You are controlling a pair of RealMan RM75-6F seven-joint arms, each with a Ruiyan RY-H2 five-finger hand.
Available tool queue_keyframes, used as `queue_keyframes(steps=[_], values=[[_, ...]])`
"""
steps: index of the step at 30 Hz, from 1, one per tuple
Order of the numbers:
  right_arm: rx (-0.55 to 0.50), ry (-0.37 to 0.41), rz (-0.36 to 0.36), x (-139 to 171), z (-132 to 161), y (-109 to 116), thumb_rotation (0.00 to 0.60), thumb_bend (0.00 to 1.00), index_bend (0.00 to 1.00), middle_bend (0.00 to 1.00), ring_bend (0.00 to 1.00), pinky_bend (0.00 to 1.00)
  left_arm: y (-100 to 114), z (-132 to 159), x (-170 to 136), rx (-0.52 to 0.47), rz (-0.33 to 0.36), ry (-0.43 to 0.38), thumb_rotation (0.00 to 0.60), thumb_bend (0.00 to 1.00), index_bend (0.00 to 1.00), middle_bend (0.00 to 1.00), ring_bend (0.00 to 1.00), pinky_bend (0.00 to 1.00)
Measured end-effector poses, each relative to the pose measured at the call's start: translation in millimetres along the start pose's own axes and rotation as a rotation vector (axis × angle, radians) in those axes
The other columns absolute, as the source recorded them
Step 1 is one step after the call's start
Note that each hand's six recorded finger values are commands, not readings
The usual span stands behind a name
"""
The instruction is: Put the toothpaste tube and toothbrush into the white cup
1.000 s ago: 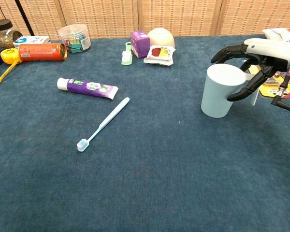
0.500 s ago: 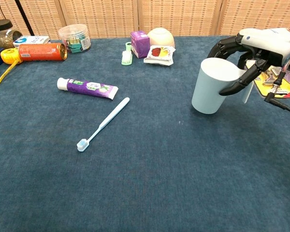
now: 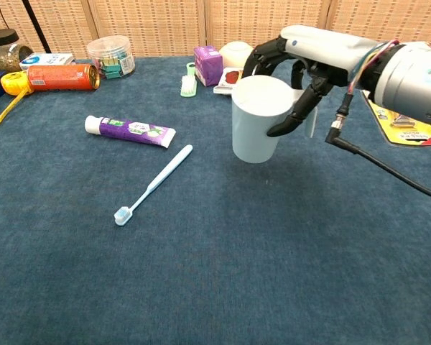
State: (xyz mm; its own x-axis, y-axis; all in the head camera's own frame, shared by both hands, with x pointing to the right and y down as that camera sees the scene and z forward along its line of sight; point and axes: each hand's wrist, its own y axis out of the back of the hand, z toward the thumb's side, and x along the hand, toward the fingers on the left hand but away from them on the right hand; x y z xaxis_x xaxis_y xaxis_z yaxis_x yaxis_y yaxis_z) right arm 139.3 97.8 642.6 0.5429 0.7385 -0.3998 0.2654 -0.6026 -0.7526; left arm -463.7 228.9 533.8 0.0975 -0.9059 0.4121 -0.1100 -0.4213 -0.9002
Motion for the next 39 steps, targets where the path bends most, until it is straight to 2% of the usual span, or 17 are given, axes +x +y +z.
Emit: queue_keyframes(steps=[11, 19, 28, 39], values=[[0.07, 0.05, 0.057, -14, 44, -23, 0.6, 0.06, 0.39, 0.41, 0.26, 0.55, 1, 0, 0, -0.004, 0.0, -0.003, 0.6, 0.02, 0.0, 0.0, 0.0, 0.0], [0.072, 0.037, 0.096, -15, 51, -42, 0.6, 0.06, 0.39, 0.41, 0.26, 0.55, 0, -1, 0, -0.006, -0.005, -0.004, 0.6, 0.02, 0.0, 0.0, 0.0, 0.0], [0.019, 0.01, 0.102, -19, 52, -43, 0.6, 0.07, 0.4, 0.41, 0.26, 0.55, 0, -2, 0, -0.008, -0.005, -0.001, 0.6, 0.02, 0.0, 0.0, 0.0, 0.0], [-0.002, 0.021, 0.121, -23, 60, -48, 0.6, 0.07, 0.39, 0.41, 0.26, 0.55, 0, -1, 1, -0.005, -0.007, 0.002, 0.6, 0.02, 0.0, 0.0, 0.0, 0.0]])
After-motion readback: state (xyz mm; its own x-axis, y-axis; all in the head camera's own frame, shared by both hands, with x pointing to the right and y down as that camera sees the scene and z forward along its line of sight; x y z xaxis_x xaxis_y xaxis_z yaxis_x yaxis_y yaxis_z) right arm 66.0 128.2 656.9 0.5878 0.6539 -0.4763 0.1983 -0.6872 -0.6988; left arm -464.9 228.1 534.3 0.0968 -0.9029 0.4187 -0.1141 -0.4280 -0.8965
